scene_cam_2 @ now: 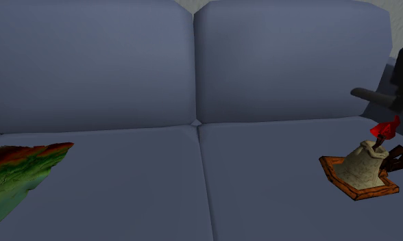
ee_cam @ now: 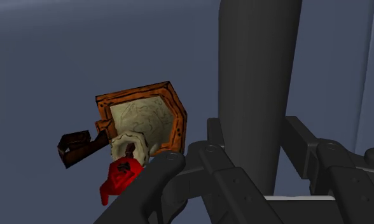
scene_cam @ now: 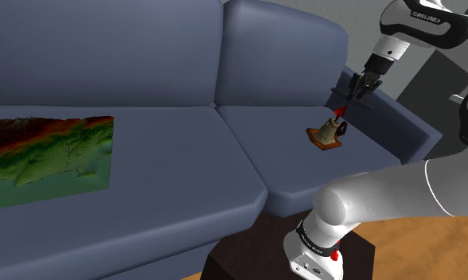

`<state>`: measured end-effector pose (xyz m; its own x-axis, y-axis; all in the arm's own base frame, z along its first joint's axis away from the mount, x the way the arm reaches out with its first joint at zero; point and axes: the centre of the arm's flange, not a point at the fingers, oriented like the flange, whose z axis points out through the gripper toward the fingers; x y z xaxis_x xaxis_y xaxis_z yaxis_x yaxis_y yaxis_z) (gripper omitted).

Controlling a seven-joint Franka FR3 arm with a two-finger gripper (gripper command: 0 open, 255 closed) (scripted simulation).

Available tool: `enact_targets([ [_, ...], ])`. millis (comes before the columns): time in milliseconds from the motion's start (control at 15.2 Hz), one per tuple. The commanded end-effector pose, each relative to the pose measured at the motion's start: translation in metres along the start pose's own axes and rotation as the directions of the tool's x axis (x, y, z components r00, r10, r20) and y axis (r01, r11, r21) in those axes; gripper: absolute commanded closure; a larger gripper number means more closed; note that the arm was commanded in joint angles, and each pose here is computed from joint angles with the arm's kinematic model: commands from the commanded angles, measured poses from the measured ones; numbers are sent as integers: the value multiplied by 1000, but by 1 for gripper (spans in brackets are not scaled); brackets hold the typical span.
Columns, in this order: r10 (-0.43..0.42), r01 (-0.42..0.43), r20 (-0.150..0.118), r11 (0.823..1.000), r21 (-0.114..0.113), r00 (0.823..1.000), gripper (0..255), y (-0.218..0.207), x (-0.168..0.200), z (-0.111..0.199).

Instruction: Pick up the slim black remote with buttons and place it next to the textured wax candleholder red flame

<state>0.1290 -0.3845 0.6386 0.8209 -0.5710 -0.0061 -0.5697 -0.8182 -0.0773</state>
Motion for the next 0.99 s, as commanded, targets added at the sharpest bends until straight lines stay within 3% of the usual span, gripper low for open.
enact_targets([
  [0,-1,1,1,1000,0,1000,255,23,-11,-3],
  [792,-1,1,1,1000,0,1000,255,168,-69,-14],
  [924,-1,1,1,1000,0,1000,255,169,-69,-3],
])
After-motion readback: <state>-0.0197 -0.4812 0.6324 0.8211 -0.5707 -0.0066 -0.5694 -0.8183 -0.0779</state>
